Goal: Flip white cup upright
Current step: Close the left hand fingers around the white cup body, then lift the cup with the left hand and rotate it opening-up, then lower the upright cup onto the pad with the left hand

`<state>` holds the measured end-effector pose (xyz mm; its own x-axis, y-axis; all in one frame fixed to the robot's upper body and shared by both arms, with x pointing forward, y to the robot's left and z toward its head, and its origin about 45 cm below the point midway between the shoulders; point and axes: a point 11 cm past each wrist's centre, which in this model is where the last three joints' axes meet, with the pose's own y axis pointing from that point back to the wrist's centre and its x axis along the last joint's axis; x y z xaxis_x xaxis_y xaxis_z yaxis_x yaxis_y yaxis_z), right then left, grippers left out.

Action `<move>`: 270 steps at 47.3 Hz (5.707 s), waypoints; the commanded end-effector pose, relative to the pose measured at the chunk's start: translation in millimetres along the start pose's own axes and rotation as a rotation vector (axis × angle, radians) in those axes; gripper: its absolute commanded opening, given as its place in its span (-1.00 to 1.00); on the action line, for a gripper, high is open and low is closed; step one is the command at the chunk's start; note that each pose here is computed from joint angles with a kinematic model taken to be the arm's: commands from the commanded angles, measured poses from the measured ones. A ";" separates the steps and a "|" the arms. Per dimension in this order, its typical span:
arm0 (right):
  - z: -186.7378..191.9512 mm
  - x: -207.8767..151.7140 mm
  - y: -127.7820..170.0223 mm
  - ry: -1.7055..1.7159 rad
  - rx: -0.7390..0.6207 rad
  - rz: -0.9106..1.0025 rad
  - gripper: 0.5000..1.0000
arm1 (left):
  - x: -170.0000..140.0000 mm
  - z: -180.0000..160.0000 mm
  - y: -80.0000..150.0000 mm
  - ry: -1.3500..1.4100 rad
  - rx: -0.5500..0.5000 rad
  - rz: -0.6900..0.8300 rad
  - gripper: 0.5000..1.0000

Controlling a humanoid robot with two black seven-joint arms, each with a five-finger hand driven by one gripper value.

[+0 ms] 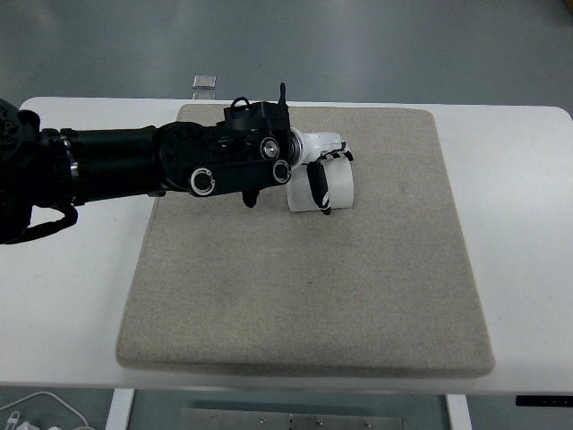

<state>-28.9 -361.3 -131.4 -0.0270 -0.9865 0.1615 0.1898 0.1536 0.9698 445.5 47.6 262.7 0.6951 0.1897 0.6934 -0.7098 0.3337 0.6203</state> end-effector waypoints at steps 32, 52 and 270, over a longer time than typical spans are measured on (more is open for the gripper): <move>-0.4 -0.2 0.1 0.000 0.001 -0.001 0.72 | 5.6 1.4 -0.1 0.019 -0.006 0.014 -0.85; -0.4 -0.2 0.1 0.000 0.001 -0.001 0.72 | 41.4 0.7 11.7 0.270 -0.163 0.042 -0.93; -0.4 -0.2 0.1 0.000 0.001 -0.001 0.72 | -11.0 -164.7 -9.5 0.905 -0.654 0.421 0.92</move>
<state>-28.7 -361.2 -131.4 -0.0268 -0.9866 0.1611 0.1896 0.1533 0.9698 463.4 194.4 188.8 0.4357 0.8914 0.1250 -0.8911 0.4468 -0.0799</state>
